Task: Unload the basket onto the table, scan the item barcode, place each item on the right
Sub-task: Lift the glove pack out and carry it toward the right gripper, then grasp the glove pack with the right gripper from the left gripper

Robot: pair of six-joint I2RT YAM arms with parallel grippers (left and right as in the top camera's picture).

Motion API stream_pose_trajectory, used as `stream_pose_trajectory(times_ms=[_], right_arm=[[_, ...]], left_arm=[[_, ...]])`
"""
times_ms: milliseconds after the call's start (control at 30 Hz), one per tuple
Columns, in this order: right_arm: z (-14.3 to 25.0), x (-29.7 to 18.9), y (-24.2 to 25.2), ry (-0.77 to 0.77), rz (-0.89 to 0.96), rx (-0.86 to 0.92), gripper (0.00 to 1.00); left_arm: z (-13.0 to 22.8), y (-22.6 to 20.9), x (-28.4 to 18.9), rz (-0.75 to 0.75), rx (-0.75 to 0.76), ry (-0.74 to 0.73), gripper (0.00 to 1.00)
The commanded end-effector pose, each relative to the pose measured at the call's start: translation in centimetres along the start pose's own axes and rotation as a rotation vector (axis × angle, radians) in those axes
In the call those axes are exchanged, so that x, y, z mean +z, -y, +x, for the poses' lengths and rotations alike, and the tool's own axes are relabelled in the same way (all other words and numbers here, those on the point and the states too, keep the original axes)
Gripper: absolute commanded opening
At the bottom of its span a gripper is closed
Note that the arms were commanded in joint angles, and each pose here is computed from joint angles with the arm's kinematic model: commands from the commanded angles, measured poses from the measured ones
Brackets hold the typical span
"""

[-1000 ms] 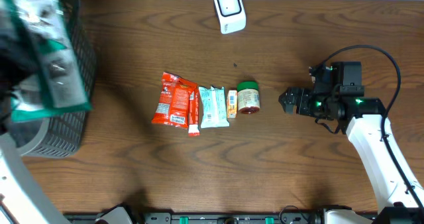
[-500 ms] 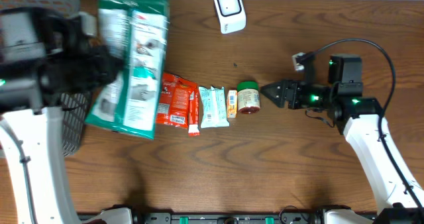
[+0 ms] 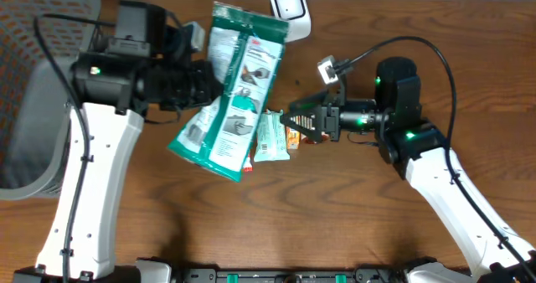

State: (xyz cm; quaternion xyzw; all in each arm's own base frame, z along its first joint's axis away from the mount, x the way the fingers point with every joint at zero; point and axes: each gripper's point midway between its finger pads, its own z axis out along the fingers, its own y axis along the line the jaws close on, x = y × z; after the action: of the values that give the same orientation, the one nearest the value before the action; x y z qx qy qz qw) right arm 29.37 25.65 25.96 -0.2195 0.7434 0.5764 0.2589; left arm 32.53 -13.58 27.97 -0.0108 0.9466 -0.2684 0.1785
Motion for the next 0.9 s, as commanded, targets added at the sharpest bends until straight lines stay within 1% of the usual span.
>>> stream_pose_trajectory(times_ms=[0, 67, 200, 300, 467, 533, 567, 600, 667, 700, 733, 767, 800, 833, 867], right_arm=[[-0.6, 0.4, 0.1, 0.024, 0.036, 0.061, 0.7], [-0.7, 0.7, -0.1, 0.026, 0.035, 0.053, 0.7], [-0.9, 1.3, -1.2, 0.028, 0.004, 0.02, 0.7], [-1.0, 1.8, -1.8, 0.034, -0.009, -0.012, 0.68], [-1.3, 2.1, -2.2, 0.044, -0.018, -0.039, 0.51], [-1.5, 2.1, -2.0, 0.055, -0.001, -0.039, 0.38], [-1.6, 2.1, -1.8, 0.06, 0.007, -0.038, 0.29], [-1.7, 2.1, -1.7, 0.066, 0.017, -0.038, 0.22], [-1.8, 2.0, -1.5, 0.072, 0.026, -0.046, 0.11], [-1.8, 2.0, -1.3, 0.077, 0.035, -0.047, 0.07], [-1.9, 2.0, -1.2, 0.079, 0.043, -0.045, 0.03], [-1.9, 2.0, -1.0, 0.081, 0.051, -0.048, 0.01], [-1.8, 2.0, -0.9, 0.08, 0.056, -0.062, 0.01], [-1.8, 2.0, -0.8, 0.078, 0.062, -0.074, 0.01], [-1.6, 2.0, -0.6, 0.073, 0.071, -0.081, 0.01]], left_arm=[[0.9, 2.1, 0.2, 0.072, -0.022, -0.034, 0.07], [1.3, 3.1, 0.3, 0.106, -0.008, -0.051, 0.07], [1.5, 3.8, 0.5, 0.119, 0.011, -0.054, 0.08], [1.7, 4.3, 0.7, 0.126, 0.014, -0.06, 0.08], [1.8, 4.5, 0.7, 0.128, 0.02, -0.061, 0.07], [1.7, 4.5, 0.7, 0.13, 0.024, -0.055, 0.07], [1.5, 4.5, 0.7, 0.131, 0.026, -0.051, 0.08], [1.4, 4.5, 0.7, 0.129, 0.028, -0.046, 0.08], [1.1, 4.6, 0.8, 0.131, 0.038, -0.033, 0.09], [1.0, 4.7, 0.8, 0.134, 0.041, -0.027, 0.15], [0.8, 4.7, 0.7, 0.135, 0.044, -0.022, 0.28], [0.7, 4.7, 0.7, 0.135, 0.047, -0.016, 0.44], [0.5, 4.7, 0.8, 0.13, 0.05, -0.008, 0.56], [0.3, 4.4, 0.8, 0.115, 0.052, 0.004, 0.66], [0.0, 4.0, 0.8, 0.09, 0.054, 0.02, 0.71]])
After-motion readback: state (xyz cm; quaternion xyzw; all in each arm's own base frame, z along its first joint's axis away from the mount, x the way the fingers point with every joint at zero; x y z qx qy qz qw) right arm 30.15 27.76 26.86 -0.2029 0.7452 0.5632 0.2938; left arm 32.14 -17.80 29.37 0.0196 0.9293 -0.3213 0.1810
